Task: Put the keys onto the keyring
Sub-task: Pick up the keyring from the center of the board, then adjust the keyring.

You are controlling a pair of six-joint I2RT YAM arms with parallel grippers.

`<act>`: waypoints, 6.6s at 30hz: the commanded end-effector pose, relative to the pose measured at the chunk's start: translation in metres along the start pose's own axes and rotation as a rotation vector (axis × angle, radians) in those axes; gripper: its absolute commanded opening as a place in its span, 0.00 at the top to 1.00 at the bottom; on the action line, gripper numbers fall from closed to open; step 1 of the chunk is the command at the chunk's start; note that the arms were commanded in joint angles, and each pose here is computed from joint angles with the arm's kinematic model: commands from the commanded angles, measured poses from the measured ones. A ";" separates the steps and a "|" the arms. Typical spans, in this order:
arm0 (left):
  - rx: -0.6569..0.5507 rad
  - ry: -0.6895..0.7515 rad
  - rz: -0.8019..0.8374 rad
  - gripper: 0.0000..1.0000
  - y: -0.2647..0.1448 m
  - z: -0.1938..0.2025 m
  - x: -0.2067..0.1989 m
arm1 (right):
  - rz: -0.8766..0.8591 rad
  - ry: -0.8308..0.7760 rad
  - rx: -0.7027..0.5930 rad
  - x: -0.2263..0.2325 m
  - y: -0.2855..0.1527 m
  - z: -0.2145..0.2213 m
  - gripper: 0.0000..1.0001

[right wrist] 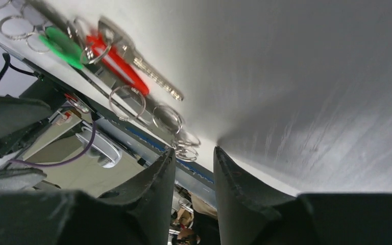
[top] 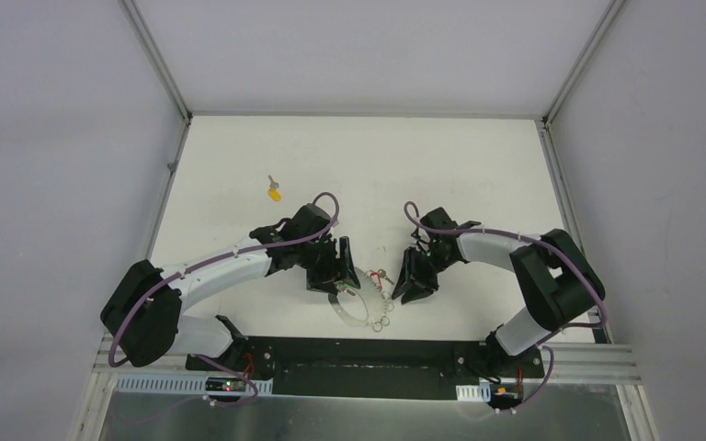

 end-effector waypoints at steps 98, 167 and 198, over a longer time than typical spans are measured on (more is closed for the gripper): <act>-0.166 0.182 0.205 0.61 -0.040 -0.012 -0.071 | -0.003 0.177 -0.141 -0.003 -0.036 0.048 0.65; -0.160 0.233 0.344 0.59 -0.102 0.034 -0.050 | 0.132 -0.084 -0.655 0.046 -0.050 0.053 1.00; -0.473 0.952 0.314 0.58 -0.118 -0.045 -0.130 | 0.082 -1.247 -0.625 0.168 -0.180 -0.065 1.00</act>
Point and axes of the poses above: each gripper's point midway between its finger pads, its own y axis out along the fingers, its own x axis along the line the jaws close on, z = x × y, the point moved 5 cm from there along -y, back along the fingers, and after that the axes turned 10 degrees about -y, right-handed, at the moved point
